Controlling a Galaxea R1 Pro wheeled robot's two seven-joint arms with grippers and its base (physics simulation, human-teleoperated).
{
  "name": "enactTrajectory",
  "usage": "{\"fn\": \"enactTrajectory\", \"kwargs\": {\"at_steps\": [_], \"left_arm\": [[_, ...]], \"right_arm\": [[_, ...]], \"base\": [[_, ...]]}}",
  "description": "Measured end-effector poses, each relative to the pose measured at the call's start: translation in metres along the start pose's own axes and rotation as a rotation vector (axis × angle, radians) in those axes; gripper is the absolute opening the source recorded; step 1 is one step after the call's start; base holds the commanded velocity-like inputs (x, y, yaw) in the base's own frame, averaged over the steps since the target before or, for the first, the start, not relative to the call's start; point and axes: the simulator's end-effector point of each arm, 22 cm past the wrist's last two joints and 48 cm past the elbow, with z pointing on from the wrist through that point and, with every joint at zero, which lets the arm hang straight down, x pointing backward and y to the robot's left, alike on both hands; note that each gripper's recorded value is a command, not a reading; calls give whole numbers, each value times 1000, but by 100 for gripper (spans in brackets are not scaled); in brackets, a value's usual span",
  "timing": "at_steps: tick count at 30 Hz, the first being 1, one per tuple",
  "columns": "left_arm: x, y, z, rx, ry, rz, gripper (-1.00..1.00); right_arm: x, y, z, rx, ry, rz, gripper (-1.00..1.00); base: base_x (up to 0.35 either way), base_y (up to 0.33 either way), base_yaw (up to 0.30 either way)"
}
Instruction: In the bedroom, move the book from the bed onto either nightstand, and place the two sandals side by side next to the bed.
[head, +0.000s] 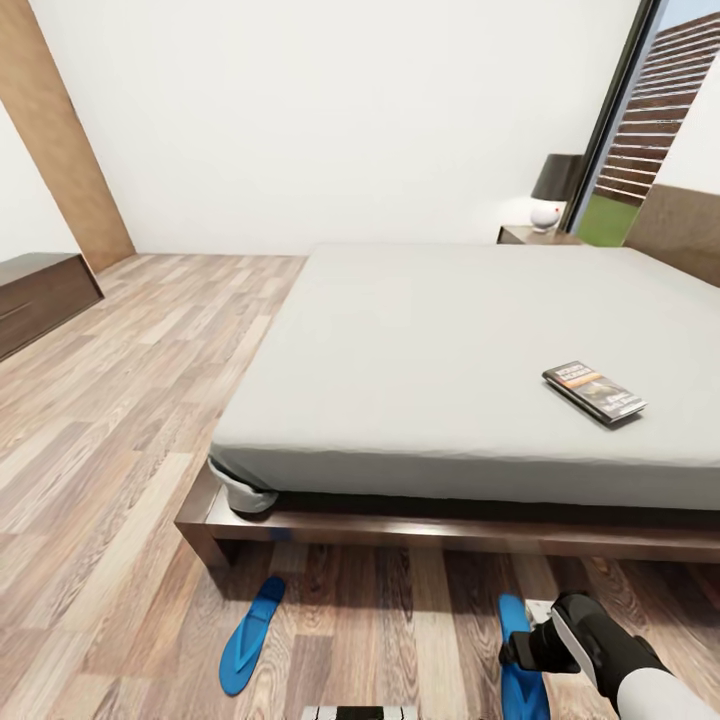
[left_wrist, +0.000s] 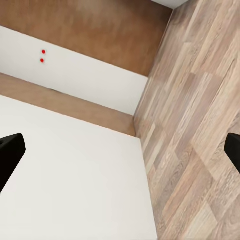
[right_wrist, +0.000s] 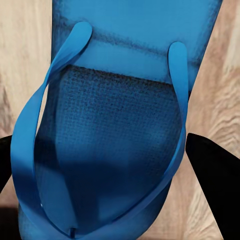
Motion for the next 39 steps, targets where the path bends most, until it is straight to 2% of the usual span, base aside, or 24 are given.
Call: {"fn": "enactTrajectory", "kwargs": {"at_steps": [31, 39], "left_arm": [[17, -29, -3, 15, -3, 129, 100], [19, -32, -4, 17, -3, 139, 100]], "right_arm": [[4, -9, 39, 14, 69, 3, -100], [-11, -11, 36, 16, 49, 3, -100]], "base": [[0, 0, 0], [0, 0, 0]]}}
